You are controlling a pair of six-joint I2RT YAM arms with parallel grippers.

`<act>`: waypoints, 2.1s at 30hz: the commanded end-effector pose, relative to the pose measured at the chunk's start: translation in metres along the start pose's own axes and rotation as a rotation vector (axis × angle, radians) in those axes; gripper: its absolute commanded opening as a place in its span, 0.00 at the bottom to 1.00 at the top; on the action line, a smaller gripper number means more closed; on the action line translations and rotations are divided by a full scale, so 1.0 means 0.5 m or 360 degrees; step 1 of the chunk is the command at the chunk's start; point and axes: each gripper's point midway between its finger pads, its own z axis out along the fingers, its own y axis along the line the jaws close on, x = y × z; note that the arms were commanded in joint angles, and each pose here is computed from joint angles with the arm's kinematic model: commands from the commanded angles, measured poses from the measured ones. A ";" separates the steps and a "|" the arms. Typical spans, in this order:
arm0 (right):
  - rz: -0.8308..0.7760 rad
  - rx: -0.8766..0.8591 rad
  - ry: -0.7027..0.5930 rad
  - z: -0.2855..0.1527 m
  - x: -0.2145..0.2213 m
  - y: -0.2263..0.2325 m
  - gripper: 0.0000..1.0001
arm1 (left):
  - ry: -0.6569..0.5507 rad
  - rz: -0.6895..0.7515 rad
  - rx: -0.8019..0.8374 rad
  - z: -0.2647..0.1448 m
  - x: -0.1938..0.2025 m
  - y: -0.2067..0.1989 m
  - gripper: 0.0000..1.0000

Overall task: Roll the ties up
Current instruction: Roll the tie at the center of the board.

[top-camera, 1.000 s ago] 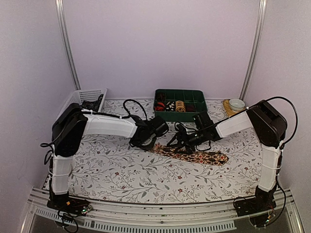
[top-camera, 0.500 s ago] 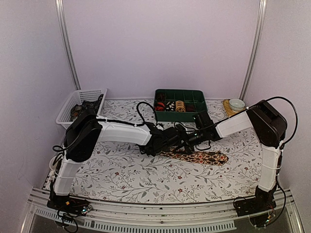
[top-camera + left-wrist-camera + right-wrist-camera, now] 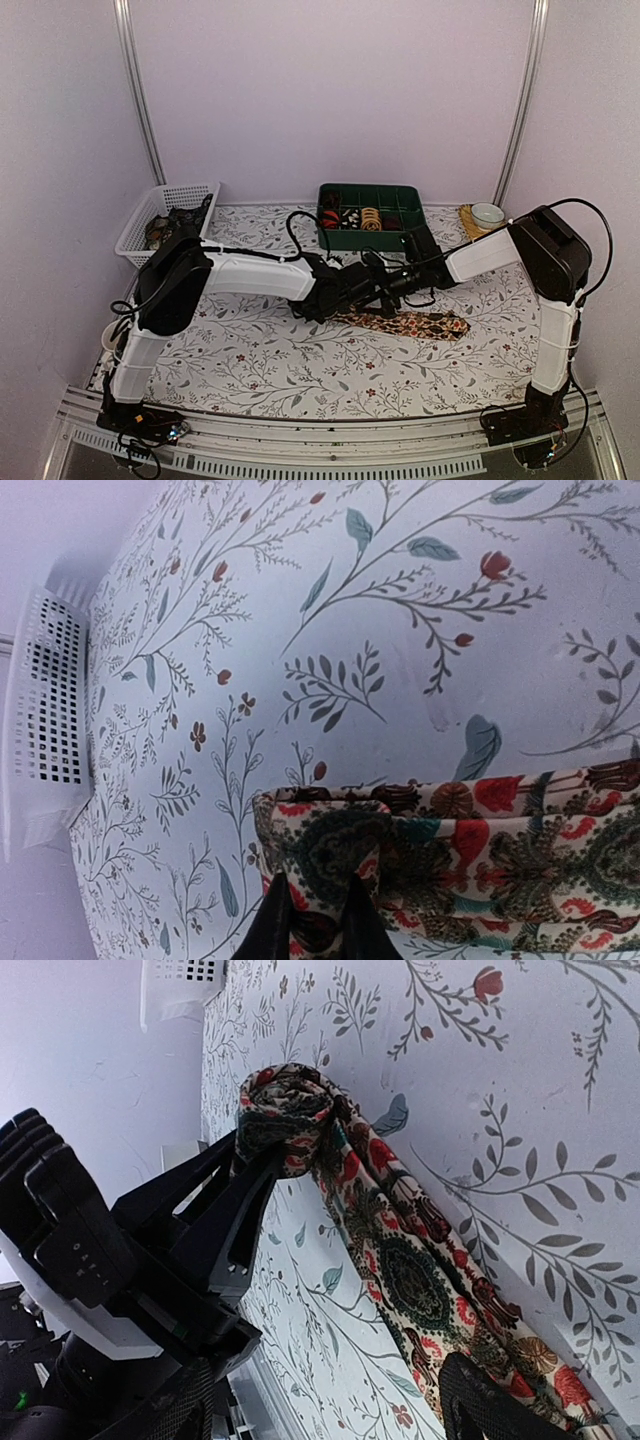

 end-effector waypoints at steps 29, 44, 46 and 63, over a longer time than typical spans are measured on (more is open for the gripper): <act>0.0038 -0.0104 -0.0064 -0.018 -0.033 0.009 0.77 | -0.0143 -0.0133 0.0362 -0.064 -0.055 -0.045 0.44; -0.0034 -0.0093 -0.0102 -0.018 -0.060 0.047 0.76 | -0.0316 -0.0456 0.0673 -0.159 -0.109 0.062 0.56; -0.0058 -0.0088 -0.0103 -0.009 -0.064 0.061 0.75 | -0.0299 -0.0552 0.0792 -0.151 -0.094 0.081 0.59; -0.0206 -0.0157 0.0000 0.137 -0.057 0.130 0.73 | -0.0303 -0.1201 0.1704 -0.062 -0.011 0.142 1.00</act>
